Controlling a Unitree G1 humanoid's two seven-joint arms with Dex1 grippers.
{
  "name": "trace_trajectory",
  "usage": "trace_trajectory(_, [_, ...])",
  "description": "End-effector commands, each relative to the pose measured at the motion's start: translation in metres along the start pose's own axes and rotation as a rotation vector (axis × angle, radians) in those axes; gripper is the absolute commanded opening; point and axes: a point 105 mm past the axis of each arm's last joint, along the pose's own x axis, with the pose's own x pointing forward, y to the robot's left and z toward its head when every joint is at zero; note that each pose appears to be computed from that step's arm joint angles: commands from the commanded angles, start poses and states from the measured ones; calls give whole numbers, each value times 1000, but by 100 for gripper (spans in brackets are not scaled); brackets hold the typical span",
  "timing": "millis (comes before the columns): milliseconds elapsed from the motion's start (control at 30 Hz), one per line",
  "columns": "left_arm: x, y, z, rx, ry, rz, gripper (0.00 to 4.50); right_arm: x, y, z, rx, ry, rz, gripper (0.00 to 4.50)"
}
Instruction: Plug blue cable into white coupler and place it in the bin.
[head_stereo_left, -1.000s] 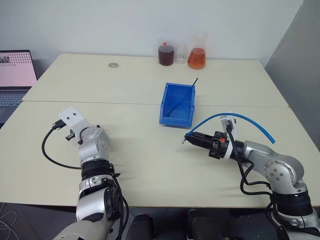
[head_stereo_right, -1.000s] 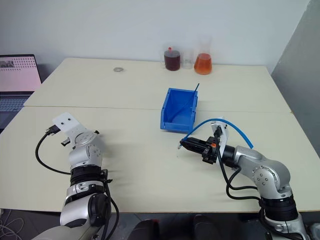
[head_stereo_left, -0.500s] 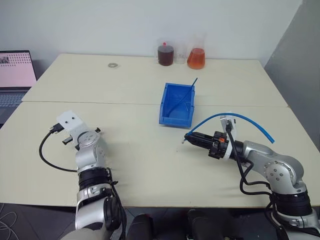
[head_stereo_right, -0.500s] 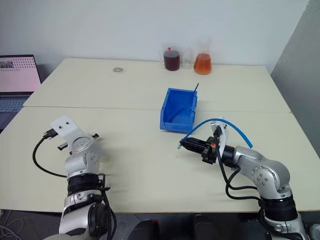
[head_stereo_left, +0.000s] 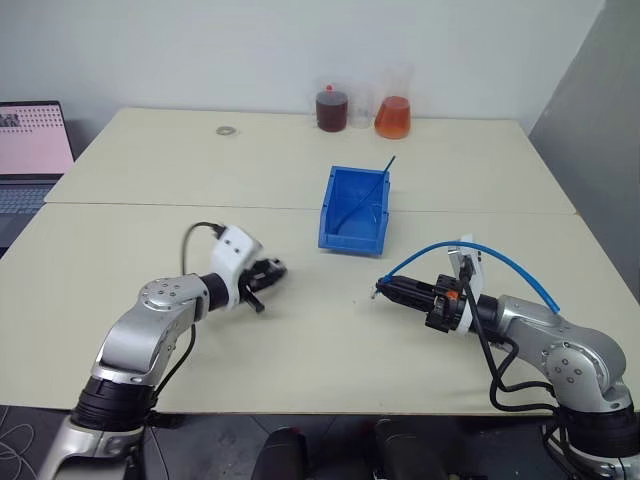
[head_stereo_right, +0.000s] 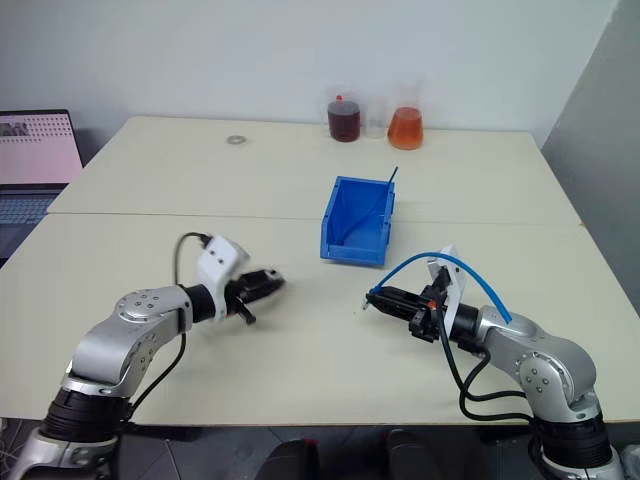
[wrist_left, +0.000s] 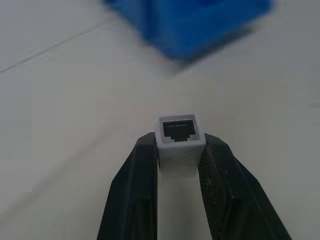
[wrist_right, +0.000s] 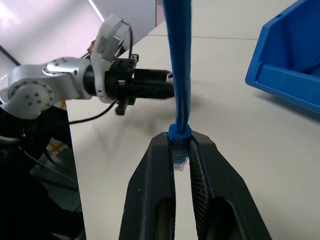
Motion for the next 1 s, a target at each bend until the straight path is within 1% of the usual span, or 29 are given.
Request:
trace_trajectory(33, [-2,-28,6,109,33,-273,81,2,11,5,-77,-5,39,13])
trace_trajectory(167, [-6,-34,-1,187,116,-406,81,2,13,-2,-110,22,41,13])
trace_trajectory(333, [-4,-31,-12,270,190,-460,81,4,17,-8,-157,35,38,13])
trace_trajectory(433, [-1,-32,-17,321,221,-491,81,9,18,-9,-189,34,40,13])
trace_trajectory(567, [6,-36,-17,350,219,-529,81,19,19,-10,-234,39,59,13])
trace_trajectory(767, [12,-38,-15,382,231,-577,81,50,32,1,-289,-12,146,13])
trace_trajectory(867, [10,-38,-14,382,235,-590,81,66,37,-2,-316,-13,175,13])
trace_trajectory(1000, [8,-37,-13,378,239,-594,81,79,38,-11,-343,-10,187,13])
